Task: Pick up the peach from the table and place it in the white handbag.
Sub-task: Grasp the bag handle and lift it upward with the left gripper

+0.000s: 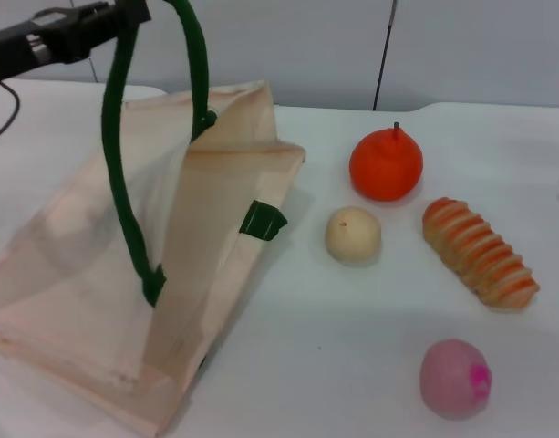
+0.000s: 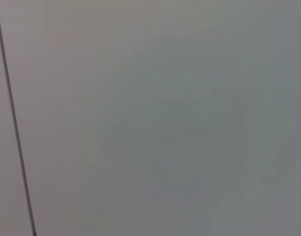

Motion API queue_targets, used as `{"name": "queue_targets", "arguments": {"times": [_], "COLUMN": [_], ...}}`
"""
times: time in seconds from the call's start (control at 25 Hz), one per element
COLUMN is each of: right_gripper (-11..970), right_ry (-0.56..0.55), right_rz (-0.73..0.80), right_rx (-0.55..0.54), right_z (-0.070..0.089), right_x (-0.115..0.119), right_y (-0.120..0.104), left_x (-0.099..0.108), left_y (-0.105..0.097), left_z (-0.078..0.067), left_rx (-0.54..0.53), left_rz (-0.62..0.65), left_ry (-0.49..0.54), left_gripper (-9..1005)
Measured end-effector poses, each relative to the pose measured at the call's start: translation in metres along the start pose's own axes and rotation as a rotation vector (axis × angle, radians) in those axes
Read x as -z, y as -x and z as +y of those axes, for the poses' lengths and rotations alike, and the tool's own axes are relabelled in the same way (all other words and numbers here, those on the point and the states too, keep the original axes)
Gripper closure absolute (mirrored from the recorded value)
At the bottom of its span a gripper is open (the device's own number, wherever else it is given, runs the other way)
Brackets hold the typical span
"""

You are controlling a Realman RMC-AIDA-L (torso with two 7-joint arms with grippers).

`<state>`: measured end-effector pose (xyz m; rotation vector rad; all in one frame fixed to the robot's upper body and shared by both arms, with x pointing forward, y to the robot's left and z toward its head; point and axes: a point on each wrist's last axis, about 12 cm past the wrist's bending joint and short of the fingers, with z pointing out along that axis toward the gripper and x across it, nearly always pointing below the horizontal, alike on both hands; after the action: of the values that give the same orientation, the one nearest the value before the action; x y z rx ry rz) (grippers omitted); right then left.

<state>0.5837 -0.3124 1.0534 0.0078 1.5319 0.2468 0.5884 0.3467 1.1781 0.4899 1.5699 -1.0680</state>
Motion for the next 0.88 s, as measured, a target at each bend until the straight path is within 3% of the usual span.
{"name": "queue_targets", "arguments": {"times": [0.2, 0.56, 0.68, 0.88], "right_gripper": [62, 62, 62, 62], "right_ry": [0.003, 0.033, 0.111, 0.303], "right_rz": [0.000, 0.004, 0.025, 0.102], "right_rx": [-0.039, -0.079, -0.096, -0.144], "right_z": [0.000, 0.000, 0.000, -0.016], "right_x": [0.000, -0.001, -0.001, 0.003], "right_y": [0.000, 0.002, 0.006, 0.032], "left_x": [0.010, 0.021, 0.022, 0.023], "left_y": [0.011, 0.023, 0.024, 0.025], "left_z": [-0.007, -0.007, -0.007, -0.006], "left_rx": [0.014, 0.063, 0.072, 0.077], "left_rz": [0.016, 0.030, 0.029, 0.034], "left_ry": [-0.035, -0.010, -0.007, 0.002], "left_gripper": [873, 874, 874, 875]}}
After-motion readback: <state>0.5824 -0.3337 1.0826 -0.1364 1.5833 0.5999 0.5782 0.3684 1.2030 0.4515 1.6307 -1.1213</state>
